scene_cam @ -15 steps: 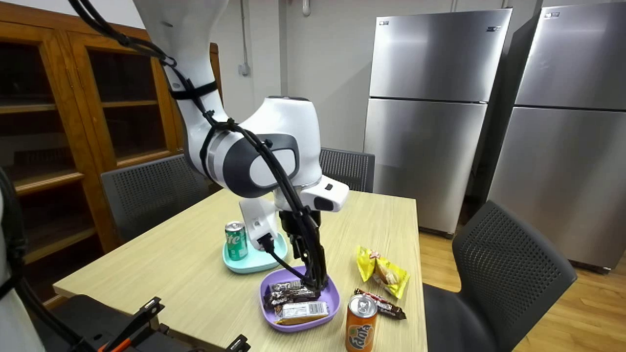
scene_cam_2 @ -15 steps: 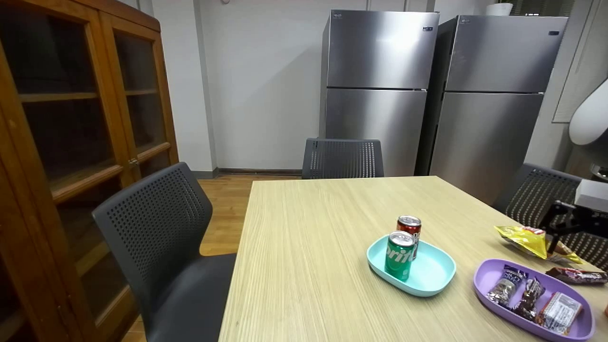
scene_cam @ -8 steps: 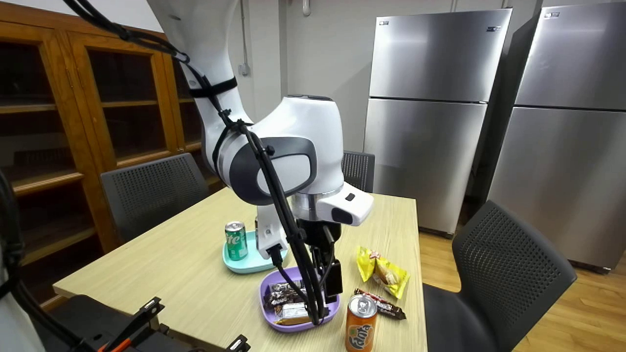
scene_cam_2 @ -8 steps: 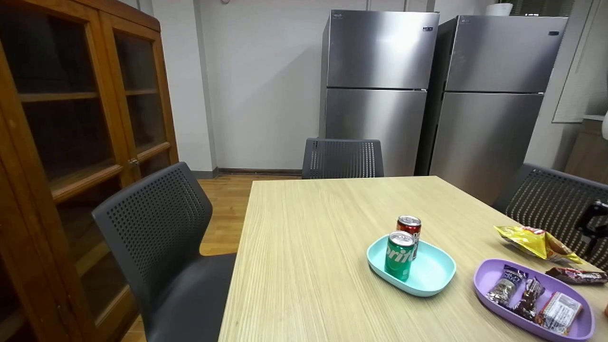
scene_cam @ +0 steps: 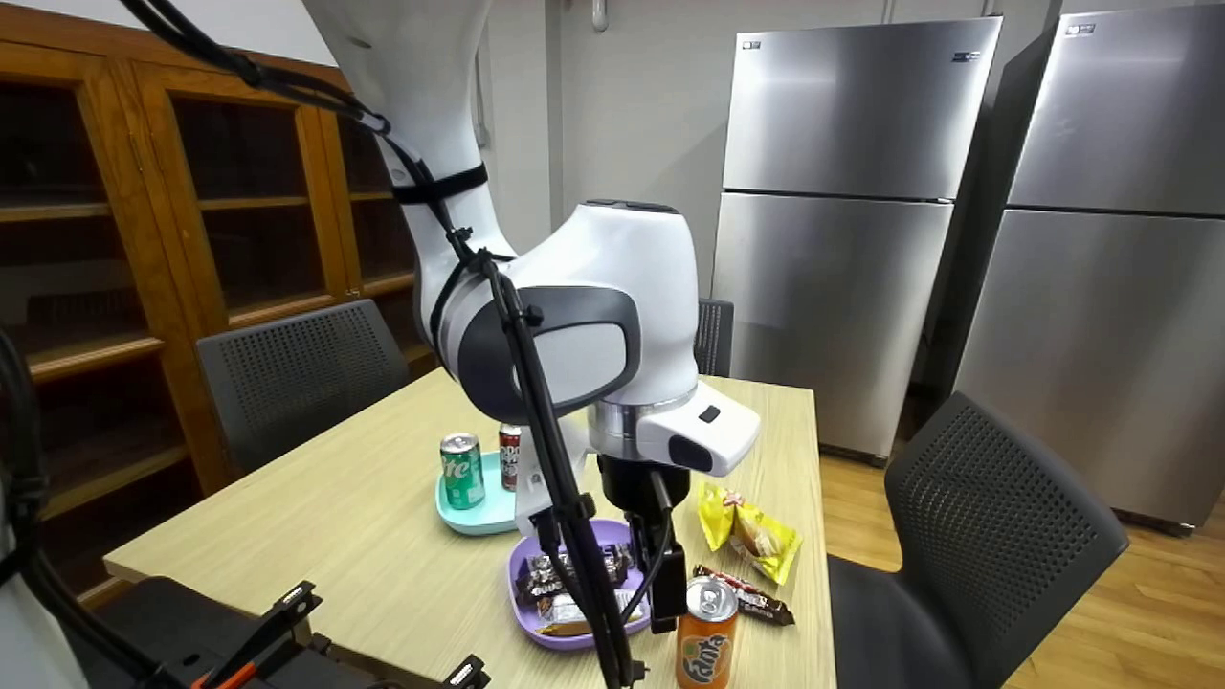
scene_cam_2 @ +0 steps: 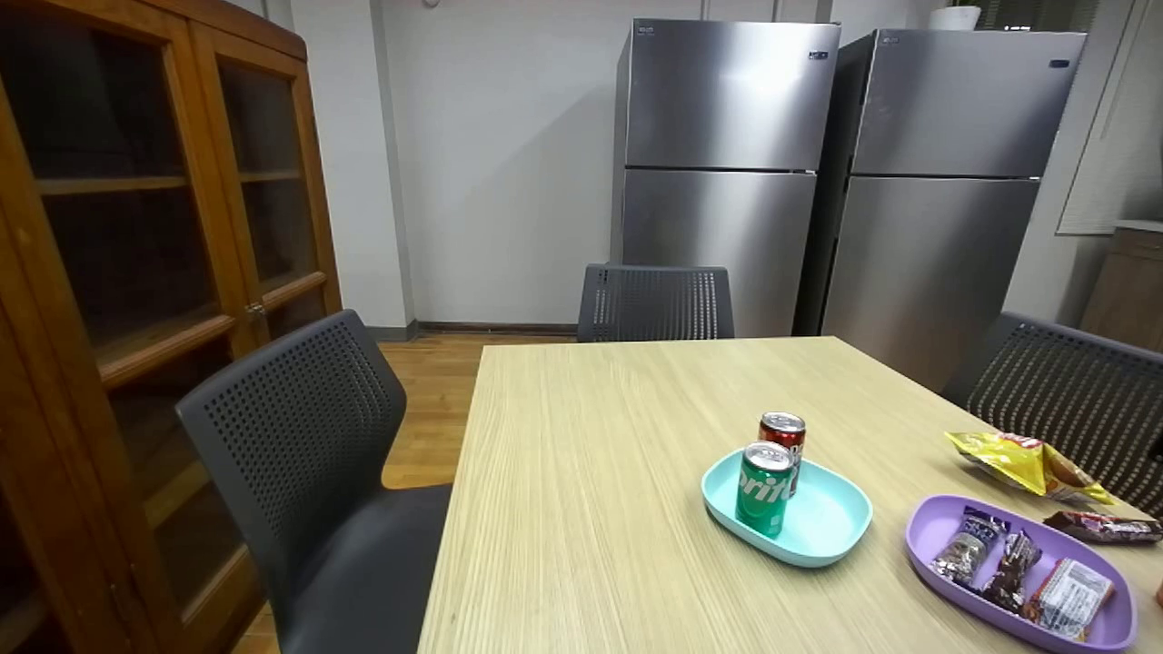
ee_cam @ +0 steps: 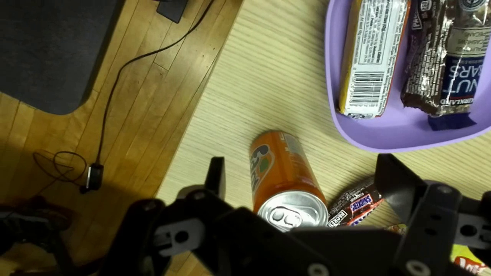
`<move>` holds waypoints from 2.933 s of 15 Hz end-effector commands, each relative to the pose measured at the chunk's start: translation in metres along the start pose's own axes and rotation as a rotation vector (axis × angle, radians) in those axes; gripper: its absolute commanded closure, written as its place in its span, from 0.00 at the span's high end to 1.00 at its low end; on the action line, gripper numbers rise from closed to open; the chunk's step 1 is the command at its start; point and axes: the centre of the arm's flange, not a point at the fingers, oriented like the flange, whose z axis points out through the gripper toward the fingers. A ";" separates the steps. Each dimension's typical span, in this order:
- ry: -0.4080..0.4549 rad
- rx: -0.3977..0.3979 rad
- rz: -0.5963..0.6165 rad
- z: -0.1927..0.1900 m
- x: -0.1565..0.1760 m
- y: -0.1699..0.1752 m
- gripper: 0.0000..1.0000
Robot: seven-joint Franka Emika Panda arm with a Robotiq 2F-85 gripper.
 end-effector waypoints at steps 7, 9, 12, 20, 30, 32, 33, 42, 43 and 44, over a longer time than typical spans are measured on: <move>-0.050 -0.013 0.042 0.021 0.018 -0.002 1.00; -0.051 -0.017 0.048 0.024 0.026 -0.004 1.00; -0.036 -0.014 0.063 0.028 0.035 -0.008 1.00; -0.025 -0.025 0.056 0.042 0.052 -0.012 1.00; -0.029 -0.040 0.049 0.059 0.060 -0.009 1.00; -0.030 -0.038 0.035 0.063 0.058 -0.009 0.75; -0.029 -0.042 0.029 0.064 0.057 -0.010 0.74; -0.031 -0.040 0.014 0.060 0.056 -0.005 0.38; -0.043 -0.033 -0.019 0.056 0.054 -0.004 0.38; -0.032 -0.033 -0.050 0.049 0.051 -0.003 0.38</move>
